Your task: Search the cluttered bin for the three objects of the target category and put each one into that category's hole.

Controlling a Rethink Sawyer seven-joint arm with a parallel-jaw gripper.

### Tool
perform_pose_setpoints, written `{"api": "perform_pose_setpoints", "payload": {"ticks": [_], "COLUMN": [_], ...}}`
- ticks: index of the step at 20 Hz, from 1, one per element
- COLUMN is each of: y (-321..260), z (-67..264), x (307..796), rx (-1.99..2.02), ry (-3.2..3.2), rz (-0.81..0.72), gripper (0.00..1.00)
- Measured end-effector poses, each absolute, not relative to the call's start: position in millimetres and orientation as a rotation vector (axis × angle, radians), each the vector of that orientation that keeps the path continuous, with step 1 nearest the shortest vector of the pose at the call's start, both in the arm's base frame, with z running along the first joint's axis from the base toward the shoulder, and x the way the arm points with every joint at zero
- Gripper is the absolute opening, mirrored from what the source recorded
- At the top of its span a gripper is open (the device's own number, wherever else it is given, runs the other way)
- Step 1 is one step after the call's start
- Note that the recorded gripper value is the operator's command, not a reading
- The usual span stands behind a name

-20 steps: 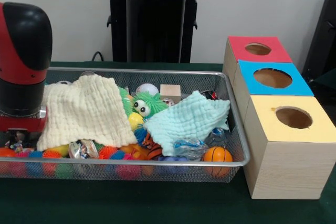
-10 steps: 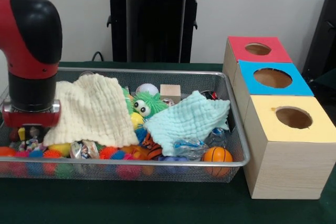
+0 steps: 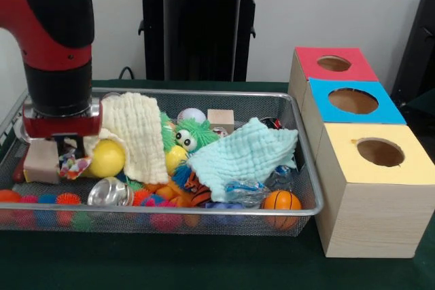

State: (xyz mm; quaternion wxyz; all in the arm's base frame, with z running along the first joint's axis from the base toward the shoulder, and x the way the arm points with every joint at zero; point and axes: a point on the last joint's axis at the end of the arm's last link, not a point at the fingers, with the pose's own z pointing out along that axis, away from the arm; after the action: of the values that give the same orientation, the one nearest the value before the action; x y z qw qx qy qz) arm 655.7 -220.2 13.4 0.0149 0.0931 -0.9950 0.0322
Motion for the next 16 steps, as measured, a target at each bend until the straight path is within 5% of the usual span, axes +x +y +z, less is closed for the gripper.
{"api": "perform_pose_setpoints", "payload": {"ticks": [8, 16], "y": [-155.4, -84.0], "z": [86.6, 115.6], "x": [673.3, 681.4], "rx": [0.368, 0.508], "ry": [-2.993, -2.963], "rz": [0.118, 0.267], "gripper": [0.00, 0.00]}}
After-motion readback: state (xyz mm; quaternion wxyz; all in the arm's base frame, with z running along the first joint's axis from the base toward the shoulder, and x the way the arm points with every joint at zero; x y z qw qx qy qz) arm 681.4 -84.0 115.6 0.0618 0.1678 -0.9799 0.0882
